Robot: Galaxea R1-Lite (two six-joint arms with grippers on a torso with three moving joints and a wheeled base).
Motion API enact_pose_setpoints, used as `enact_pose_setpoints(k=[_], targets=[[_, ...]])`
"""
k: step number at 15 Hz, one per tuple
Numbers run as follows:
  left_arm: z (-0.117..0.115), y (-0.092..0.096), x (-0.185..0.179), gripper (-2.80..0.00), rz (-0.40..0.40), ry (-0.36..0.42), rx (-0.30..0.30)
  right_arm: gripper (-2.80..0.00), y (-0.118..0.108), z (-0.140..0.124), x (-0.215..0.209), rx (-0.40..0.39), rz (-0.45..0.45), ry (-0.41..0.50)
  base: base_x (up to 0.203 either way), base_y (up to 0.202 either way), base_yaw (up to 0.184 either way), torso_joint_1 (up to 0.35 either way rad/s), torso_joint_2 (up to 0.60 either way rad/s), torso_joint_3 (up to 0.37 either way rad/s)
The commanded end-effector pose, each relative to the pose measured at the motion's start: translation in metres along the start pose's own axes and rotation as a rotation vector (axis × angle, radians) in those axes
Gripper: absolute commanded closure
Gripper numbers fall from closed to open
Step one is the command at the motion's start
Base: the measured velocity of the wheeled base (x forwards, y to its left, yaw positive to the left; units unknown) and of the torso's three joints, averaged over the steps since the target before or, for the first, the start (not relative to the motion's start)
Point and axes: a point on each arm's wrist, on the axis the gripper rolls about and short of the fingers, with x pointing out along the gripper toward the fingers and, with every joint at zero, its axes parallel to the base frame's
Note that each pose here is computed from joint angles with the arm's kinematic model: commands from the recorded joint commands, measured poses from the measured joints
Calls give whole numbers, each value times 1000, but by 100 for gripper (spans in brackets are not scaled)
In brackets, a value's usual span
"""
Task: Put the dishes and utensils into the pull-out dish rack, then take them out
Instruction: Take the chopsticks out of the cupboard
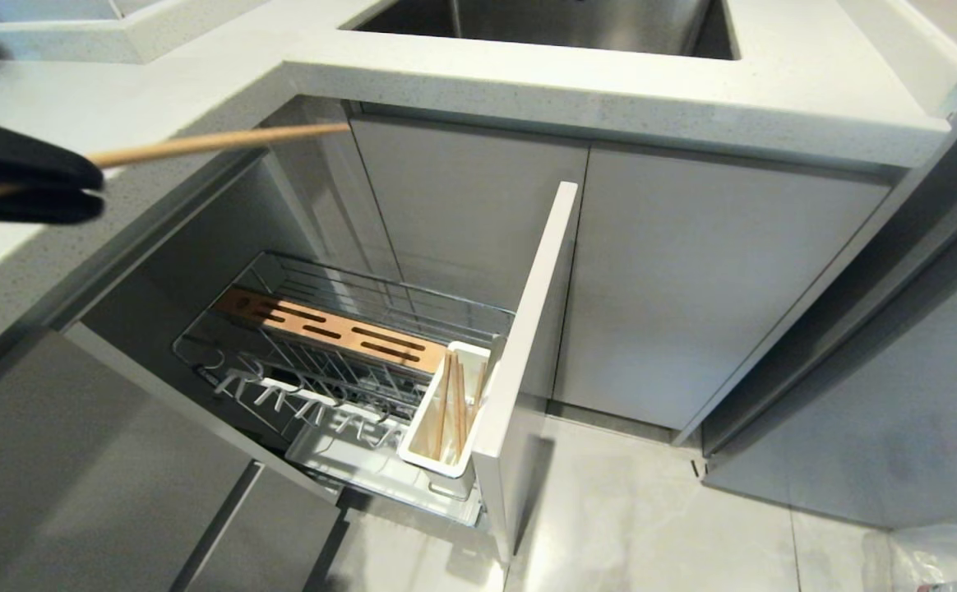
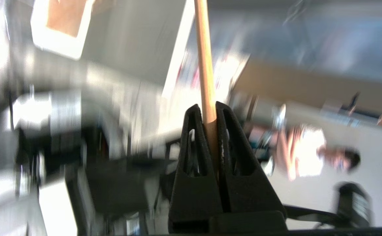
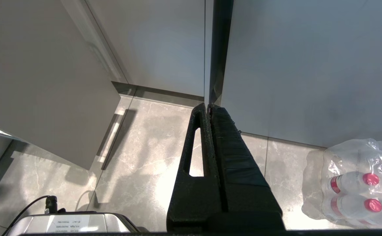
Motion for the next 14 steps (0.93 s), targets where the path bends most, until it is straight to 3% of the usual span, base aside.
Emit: enact_pose_setpoints(k=[1, 3, 5, 9, 11, 14], targets=[[-12, -4, -41, 0, -52, -146, 36, 0, 0, 0, 0, 1, 0, 1, 0, 0, 0, 0, 0, 0], [-12, -5, -57, 0, 6, -331, 84, 0, 0, 0, 0, 1, 0, 1, 0, 0, 0, 0, 0, 0], [-9, -4, -65, 0, 131, -504, 121, 0, 0, 0, 0, -1, 0, 1, 0, 0, 0, 0, 0, 0], [17, 11, -51, 0, 601, -824, 198, 0, 0, 0, 0, 0, 0, 1, 0, 0, 0, 0, 0, 0], [39, 25, -32, 0, 809, -901, 213, 0, 0, 0, 0, 1, 0, 1, 0, 0, 0, 0, 0, 0], [73, 50, -15, 0, 985, -945, 190, 0, 0, 0, 0, 1, 0, 1, 0, 0, 0, 0, 0, 0]])
